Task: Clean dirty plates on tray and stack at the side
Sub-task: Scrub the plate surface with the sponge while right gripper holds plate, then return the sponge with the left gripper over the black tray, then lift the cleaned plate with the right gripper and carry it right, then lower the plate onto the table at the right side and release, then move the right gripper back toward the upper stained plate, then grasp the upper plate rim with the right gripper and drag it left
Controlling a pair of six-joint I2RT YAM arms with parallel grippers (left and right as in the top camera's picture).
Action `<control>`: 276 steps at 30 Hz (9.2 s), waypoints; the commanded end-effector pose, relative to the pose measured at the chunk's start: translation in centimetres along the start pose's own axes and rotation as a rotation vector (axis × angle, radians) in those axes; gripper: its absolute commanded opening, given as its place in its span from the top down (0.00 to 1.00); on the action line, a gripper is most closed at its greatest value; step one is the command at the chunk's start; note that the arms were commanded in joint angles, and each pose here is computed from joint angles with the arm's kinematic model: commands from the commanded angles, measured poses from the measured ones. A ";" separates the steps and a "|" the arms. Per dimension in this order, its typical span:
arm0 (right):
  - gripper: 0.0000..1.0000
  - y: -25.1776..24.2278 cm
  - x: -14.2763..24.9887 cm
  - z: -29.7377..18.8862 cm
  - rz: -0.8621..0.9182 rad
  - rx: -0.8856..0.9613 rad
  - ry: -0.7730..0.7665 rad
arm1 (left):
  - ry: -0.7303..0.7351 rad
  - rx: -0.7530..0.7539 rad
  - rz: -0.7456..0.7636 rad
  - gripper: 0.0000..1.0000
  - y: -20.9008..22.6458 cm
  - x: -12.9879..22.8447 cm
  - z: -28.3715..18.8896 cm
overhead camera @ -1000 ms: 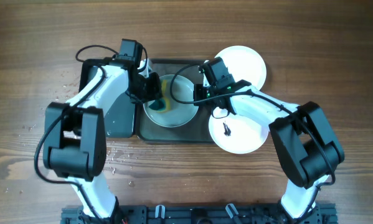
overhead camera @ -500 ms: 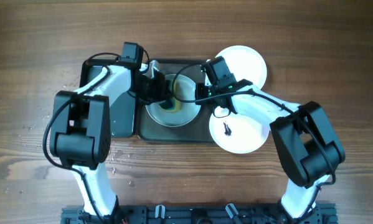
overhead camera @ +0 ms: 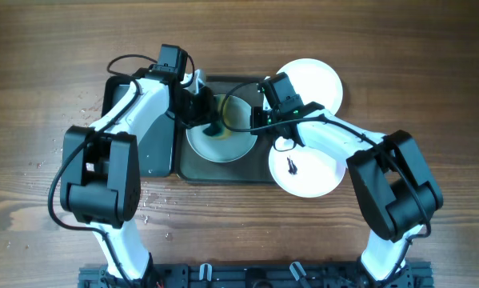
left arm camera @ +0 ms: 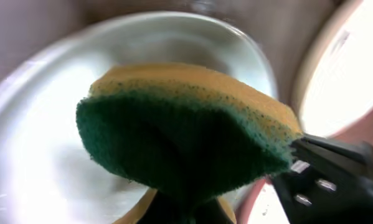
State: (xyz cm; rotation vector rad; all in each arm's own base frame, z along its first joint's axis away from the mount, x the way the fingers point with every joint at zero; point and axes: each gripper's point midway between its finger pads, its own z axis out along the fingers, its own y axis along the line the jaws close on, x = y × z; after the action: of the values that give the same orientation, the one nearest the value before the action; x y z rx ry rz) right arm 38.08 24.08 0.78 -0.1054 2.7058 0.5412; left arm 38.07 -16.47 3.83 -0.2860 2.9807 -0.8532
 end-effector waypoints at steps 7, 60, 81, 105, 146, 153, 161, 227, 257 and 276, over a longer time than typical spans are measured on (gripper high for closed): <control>0.79 -0.8 0.9 0.8 0.010 0.029 0.024 | -0.174 -0.044 0.108 0.96 -2.3 -1.5 -5.3; 0.96 12.1 -11.7 -10.1 -0.143 0.094 -0.434 | -0.629 -0.757 -0.369 0.96 16.8 2.7 -22.8; 0.96 24.4 -15.7 -11.1 -0.882 0.279 -1.007 | -0.618 -0.757 -0.448 0.96 18.7 3.4 -23.6; 0.96 25.6 -14.8 -10.7 -0.577 0.031 -0.998 | -0.611 -0.736 -0.445 0.96 18.4 3.4 -23.3; 0.96 -38.0 -2.1 -23.7 0.843 0.512 -0.174 | -0.572 -0.497 -0.276 0.96 14.6 1.2 -21.1; 0.40 -36.6 -2.8 -22.9 0.713 0.420 -0.146 | -0.572 -0.497 -0.276 0.96 14.6 1.2 -21.1; 0.66 -23.4 -4.0 -17.5 0.275 0.027 0.040 | -0.566 -0.490 -0.252 0.96 14.4 1.1 -21.0; 0.96 -17.2 1.4 -7.1 -0.107 0.040 0.098 | -0.572 -0.481 -0.249 0.96 14.3 0.9 -21.0; 0.60 -17.4 -7.4 -12.3 -0.118 0.199 -0.140 | -0.572 -0.481 -0.249 0.96 14.3 0.9 -21.0; 0.89 -19.4 -6.9 -6.9 -0.066 0.187 -0.112 | -0.576 -0.480 -0.247 0.96 14.3 0.8 -21.0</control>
State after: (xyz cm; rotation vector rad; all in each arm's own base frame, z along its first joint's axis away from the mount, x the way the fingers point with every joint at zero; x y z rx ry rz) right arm 44.93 3.21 2.99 -0.1319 2.6047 0.2549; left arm 33.09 6.16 14.16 -0.7861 2.5714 -0.0107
